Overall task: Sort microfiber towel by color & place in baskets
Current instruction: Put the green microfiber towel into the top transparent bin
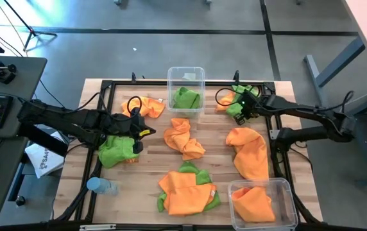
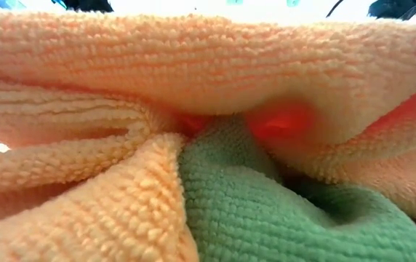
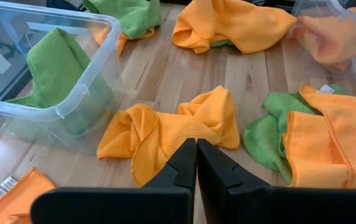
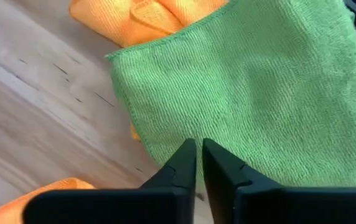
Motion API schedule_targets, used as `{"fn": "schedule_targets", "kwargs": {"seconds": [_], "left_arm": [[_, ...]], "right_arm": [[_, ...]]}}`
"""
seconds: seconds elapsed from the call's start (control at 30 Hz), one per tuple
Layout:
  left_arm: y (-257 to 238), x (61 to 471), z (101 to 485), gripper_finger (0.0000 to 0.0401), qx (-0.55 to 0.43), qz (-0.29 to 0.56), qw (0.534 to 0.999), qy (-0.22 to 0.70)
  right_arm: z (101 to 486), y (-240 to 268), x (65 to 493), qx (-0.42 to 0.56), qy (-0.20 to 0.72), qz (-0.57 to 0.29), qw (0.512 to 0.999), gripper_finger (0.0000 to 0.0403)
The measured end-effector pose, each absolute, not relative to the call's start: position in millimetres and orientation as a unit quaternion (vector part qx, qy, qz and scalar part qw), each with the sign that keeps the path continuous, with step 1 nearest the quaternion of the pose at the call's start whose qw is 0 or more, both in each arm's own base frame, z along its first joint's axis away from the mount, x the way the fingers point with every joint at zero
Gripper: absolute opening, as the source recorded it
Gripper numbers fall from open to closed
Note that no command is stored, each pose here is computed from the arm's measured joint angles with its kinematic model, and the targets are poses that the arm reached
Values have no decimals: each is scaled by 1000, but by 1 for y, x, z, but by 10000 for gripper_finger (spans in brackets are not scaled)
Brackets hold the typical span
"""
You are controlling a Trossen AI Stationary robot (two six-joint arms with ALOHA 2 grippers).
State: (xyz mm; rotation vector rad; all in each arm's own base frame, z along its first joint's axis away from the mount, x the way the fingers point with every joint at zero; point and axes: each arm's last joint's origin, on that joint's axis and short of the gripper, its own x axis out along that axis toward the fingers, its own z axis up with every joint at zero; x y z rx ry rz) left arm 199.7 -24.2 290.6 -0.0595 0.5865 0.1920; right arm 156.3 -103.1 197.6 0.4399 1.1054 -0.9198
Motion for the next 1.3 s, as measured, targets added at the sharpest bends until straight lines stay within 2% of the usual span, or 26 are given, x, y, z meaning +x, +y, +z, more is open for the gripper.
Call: {"fn": "schedule_targets", "kwargs": {"seconds": [0.4,0.5,0.67,0.77,0.87,0.97,1.13,1.17,1.3], "left_arm": [[-24,200,291,0,-29,95,952,289],[-24,200,291,0,-29,95,952,289],[-25,200,291,0,-29,94,952,289],[-26,200,290,0,-28,91,953,289],[-27,199,291,0,-27,88,953,289],[-29,199,291,0,-26,84,953,289],[-29,199,291,0,-29,84,953,289],[-29,199,291,0,-29,84,953,289],[-29,199,291,0,-30,84,953,289]], "right_arm": [[172,-112,172,210,538,-416,702,183],[168,-114,176,202,540,-411,707,201],[161,-118,181,191,545,-407,707,206],[154,-119,183,191,559,-405,698,199],[147,-120,184,189,577,-400,687,174],[142,-120,184,189,587,-398,679,125],[141,-120,185,183,591,-393,680,19],[141,-120,185,183,591,-392,681,11],[141,-120,184,182,594,-391,679,21]]}}
